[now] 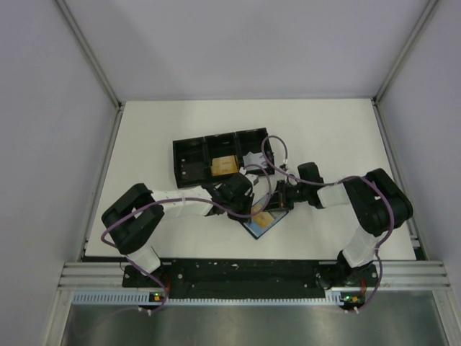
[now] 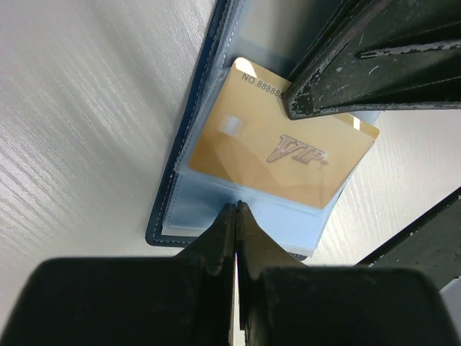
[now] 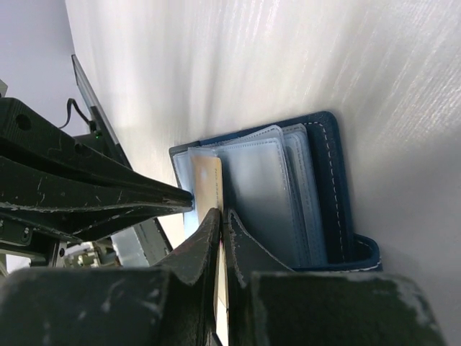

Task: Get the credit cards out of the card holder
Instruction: Remove the credit card from the card holder.

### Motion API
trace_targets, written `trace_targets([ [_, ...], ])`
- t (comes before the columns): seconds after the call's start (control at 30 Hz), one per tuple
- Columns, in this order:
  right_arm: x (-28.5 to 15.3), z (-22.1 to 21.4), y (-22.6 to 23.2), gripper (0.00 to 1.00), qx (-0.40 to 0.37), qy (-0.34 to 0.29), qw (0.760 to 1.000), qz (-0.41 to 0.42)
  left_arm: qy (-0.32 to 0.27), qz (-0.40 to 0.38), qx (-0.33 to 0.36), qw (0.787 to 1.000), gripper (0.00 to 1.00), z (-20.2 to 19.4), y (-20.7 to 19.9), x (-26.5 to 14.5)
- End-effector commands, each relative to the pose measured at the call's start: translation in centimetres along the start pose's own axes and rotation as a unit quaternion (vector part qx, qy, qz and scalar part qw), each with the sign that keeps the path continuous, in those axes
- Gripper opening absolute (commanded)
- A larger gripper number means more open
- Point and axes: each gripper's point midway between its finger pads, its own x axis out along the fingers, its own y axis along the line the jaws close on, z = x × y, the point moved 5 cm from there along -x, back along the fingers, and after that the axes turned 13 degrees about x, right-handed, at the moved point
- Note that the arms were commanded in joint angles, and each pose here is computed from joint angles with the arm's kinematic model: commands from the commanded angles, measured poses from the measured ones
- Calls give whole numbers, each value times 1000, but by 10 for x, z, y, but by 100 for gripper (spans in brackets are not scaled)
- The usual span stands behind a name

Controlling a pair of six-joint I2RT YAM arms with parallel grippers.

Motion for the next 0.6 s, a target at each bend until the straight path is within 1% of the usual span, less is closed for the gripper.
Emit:
trace_targets([
  [0.0, -6, 20, 1, 0, -30, -38, 999, 4, 100, 42, -3, 994, 0, -52, 20, 2],
  [0.13, -5, 16, -2, 0, -30, -35, 999, 10, 70, 36, -4, 997, 0, -43, 16, -6],
  [0.23, 1, 8, 1, 0, -39, -22, 999, 10, 33, 22, -12, 999, 1, -31, 10, -13],
  [0.3, 7, 2, 3, 0, -44, -15, 999, 7, 5, 13, -14, 1000, 11, -21, 5, -18],
  [0.4, 12, -3, 3, 0, -48, -9, 999, 2, -35, 12, -10, 999, 19, -6, 2, -25],
  [0.47, 13, -3, 2, 0, -48, -8, 999, 2, -50, 22, -1, 998, 22, 1, 3, -26],
  [0.57, 14, -4, 3, 0, -50, -6, 999, 3, -62, 29, 13, 998, 32, 10, 4, -26],
])
